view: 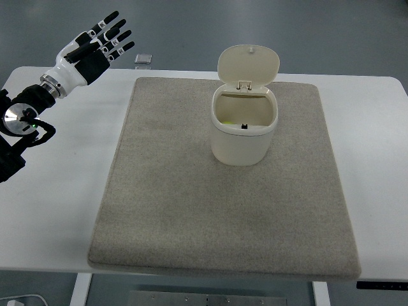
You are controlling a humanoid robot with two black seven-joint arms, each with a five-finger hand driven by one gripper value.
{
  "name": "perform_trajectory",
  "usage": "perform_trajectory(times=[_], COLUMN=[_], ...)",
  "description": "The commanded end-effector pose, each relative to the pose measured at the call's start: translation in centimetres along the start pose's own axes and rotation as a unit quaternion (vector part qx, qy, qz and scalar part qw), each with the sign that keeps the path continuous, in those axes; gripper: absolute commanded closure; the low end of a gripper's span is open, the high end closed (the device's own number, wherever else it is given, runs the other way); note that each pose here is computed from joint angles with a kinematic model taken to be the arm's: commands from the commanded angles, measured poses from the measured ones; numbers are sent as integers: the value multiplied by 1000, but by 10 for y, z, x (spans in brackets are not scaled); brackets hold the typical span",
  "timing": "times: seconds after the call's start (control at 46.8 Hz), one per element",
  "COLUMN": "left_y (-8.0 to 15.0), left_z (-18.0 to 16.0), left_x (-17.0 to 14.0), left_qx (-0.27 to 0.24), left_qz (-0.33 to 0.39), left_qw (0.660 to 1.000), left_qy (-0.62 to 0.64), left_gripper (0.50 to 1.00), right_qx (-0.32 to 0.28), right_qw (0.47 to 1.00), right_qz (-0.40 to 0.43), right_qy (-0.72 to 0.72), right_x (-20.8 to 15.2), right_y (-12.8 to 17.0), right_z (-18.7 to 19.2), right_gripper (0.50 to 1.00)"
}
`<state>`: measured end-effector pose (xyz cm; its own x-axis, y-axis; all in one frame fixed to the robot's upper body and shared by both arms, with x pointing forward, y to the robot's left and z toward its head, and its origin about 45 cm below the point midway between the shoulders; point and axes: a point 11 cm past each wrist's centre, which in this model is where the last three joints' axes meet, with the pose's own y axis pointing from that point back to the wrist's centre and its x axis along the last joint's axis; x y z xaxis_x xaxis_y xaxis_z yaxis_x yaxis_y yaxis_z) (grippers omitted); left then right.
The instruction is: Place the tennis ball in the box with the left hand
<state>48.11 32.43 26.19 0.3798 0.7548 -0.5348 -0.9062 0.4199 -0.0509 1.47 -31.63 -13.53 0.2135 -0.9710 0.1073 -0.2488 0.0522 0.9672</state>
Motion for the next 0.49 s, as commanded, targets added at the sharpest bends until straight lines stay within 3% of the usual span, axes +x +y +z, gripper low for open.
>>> perform_trajectory(times=[0.0,0.47], left_y=[2,4], left_z=[-5,-9], left_x=[2,5], left_qx=[5,10], left_qz=[5,7], left_qw=[1000,1000], left_qy=[2,-1], left_gripper=[506,506], right_qx=[-1,0], right_qw=[1000,1000], right_qz=[-4,1], right_qy=[1,0], right_x=[-2,-1], right_y=[0,0], right_z=[1,1], right_gripper=[562,560])
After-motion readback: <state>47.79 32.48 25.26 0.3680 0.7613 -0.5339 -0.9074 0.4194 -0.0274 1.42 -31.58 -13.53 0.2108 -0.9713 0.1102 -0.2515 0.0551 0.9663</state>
